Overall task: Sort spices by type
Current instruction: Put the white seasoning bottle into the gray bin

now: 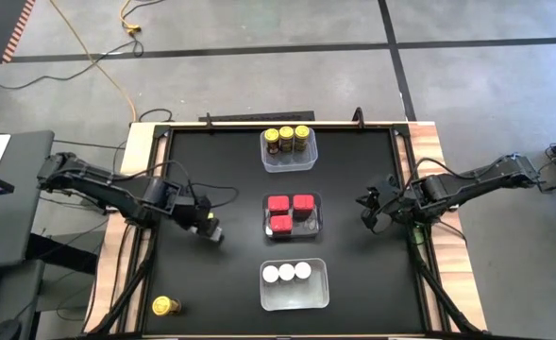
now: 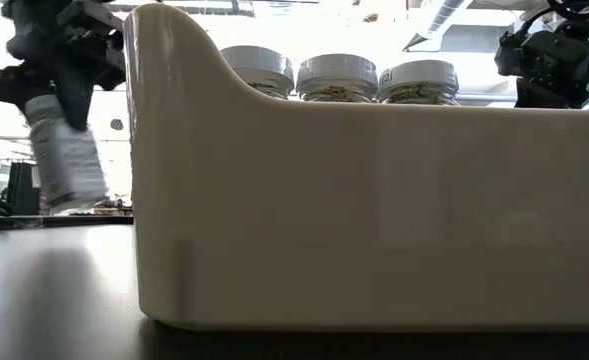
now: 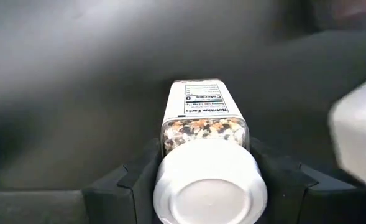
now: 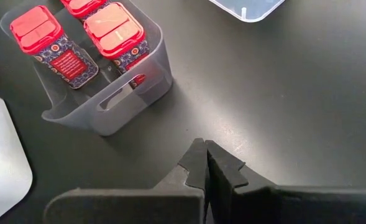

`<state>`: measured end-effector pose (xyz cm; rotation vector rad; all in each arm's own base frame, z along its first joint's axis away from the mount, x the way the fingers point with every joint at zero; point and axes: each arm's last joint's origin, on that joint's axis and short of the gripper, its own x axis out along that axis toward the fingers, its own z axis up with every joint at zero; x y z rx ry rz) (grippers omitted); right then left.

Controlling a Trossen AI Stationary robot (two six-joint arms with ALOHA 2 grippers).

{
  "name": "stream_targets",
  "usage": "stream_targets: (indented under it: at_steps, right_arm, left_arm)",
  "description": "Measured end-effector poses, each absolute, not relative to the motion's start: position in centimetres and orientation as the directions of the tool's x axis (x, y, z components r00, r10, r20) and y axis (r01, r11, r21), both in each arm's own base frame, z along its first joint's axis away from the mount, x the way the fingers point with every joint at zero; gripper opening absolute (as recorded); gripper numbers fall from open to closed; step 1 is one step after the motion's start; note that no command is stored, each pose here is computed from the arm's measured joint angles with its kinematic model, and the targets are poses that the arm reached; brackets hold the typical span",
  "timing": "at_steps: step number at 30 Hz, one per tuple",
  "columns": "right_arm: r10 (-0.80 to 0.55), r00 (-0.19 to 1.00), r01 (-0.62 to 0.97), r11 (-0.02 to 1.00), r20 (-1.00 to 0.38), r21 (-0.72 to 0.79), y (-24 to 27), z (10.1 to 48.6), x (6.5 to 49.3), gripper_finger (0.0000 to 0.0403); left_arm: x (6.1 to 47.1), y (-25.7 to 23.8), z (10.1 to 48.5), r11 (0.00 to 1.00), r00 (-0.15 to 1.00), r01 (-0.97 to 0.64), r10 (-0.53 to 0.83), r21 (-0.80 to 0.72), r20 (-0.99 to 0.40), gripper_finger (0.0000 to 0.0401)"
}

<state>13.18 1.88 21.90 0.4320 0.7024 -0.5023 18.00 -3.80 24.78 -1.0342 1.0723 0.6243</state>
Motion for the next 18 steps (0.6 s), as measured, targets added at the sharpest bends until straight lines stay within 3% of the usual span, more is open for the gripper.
stream_targets:
  at_steps: [9,18]
  right_arm:
    - [-0.277,0.654,0.563,0.800,-0.704,0.208,1.9,21.9,13.2,0.0027]
    - [-0.206,0.655,0.503,0.837,-0.727,0.215,2.1,21.8,13.2,0.0027]
  left_arm:
    - [22.4,-4.6,27.8,0.434,0.438,-0.808,-0.012,-0.399,-0.899,0.0200]
    - [29.1,-6.0,32.3,0.620,0.394,-0.725,0.015,-0.301,-0.919,0.0200]
